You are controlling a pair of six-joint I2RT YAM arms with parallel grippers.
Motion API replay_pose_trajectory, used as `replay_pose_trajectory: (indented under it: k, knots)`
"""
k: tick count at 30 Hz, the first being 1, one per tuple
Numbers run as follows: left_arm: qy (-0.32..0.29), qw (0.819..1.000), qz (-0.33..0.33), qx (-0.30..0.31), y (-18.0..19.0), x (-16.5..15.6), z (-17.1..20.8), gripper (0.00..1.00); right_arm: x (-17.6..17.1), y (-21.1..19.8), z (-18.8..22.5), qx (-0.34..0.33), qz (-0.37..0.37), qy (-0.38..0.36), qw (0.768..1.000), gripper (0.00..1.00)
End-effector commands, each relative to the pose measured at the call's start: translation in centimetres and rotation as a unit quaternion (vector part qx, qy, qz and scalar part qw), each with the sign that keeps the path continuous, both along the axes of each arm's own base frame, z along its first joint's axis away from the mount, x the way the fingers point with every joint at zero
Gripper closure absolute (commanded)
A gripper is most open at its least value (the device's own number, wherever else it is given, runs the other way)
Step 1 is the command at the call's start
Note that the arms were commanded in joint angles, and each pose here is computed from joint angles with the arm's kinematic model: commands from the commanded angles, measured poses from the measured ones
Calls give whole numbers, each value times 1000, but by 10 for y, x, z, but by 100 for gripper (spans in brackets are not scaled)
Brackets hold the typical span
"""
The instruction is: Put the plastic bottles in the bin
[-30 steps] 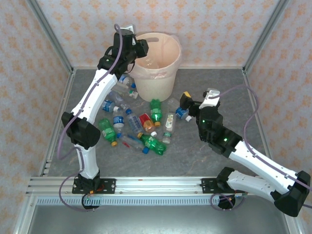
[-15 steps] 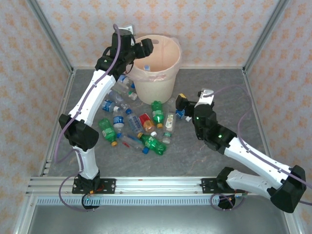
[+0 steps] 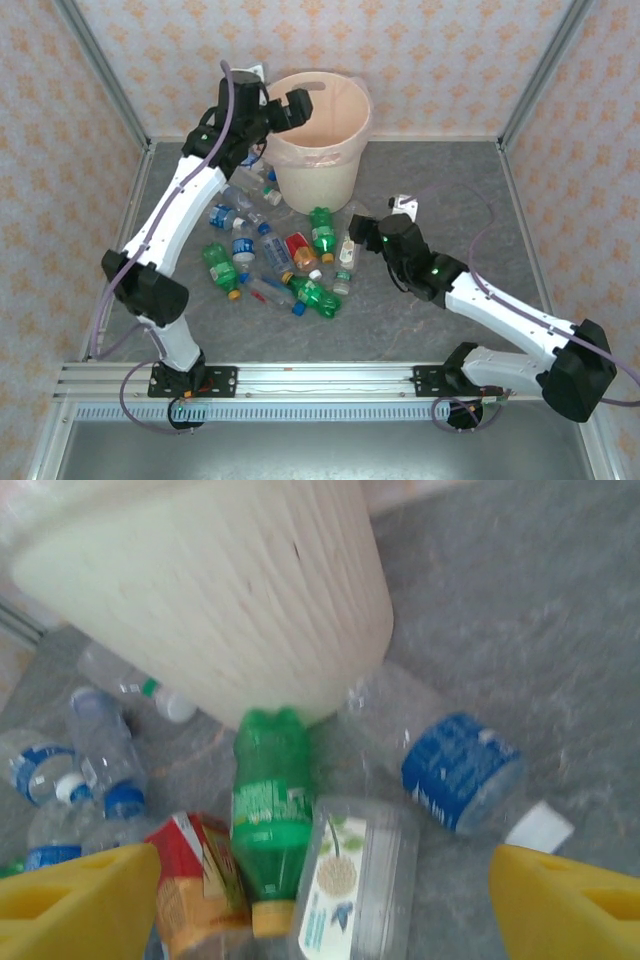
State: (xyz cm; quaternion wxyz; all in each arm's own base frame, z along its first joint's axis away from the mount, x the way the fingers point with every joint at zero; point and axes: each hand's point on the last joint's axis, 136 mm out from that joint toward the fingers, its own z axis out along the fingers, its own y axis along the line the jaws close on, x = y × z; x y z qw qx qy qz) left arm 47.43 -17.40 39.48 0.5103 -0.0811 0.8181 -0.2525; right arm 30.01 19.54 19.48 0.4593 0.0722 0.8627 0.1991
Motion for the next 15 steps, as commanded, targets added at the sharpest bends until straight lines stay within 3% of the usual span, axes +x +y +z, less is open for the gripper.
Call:
replay_pose_trajectory:
  k: [1,15]
  knots:
    - [-35,998,-18,-39,-4,-19,23,1,-18,1,-40,25,3,72,997,19]
    - [-23,999,-10,-36,4,-35,5,1,-45,41,-113,5,35,166,986,25]
